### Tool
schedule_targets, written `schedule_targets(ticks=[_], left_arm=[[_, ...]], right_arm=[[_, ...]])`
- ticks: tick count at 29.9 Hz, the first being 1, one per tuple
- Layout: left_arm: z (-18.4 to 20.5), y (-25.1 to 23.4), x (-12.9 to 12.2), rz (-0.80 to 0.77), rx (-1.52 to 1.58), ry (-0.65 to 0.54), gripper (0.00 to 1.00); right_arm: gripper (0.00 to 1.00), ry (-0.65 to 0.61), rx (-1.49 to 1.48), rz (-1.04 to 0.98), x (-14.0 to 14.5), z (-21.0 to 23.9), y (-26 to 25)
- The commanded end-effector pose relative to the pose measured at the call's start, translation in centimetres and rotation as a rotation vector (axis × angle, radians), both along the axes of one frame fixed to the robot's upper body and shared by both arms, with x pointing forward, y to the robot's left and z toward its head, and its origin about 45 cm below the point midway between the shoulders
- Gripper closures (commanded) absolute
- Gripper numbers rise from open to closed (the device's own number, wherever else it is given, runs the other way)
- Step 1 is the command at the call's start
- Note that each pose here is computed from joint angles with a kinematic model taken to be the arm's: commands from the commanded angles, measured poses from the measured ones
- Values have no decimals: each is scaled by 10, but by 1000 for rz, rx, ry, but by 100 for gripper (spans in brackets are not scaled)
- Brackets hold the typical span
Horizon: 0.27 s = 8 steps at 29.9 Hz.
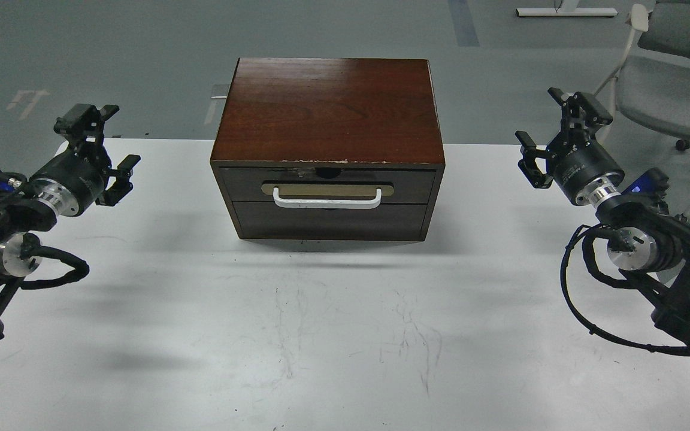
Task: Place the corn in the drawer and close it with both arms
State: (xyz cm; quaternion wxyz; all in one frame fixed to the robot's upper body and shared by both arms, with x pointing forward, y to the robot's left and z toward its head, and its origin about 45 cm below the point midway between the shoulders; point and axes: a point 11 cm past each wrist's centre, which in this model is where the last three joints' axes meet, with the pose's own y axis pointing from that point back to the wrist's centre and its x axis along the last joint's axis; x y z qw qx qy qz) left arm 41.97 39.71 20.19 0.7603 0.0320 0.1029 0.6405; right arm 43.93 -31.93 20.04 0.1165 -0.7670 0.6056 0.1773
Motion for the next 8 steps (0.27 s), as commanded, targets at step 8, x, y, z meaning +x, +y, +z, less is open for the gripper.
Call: schedule_targets(ticks=[8], left_arm=[[-5,-13,0,-30,-18,28,2]], right_arm=[[0,25,4,4,1,2,13]])
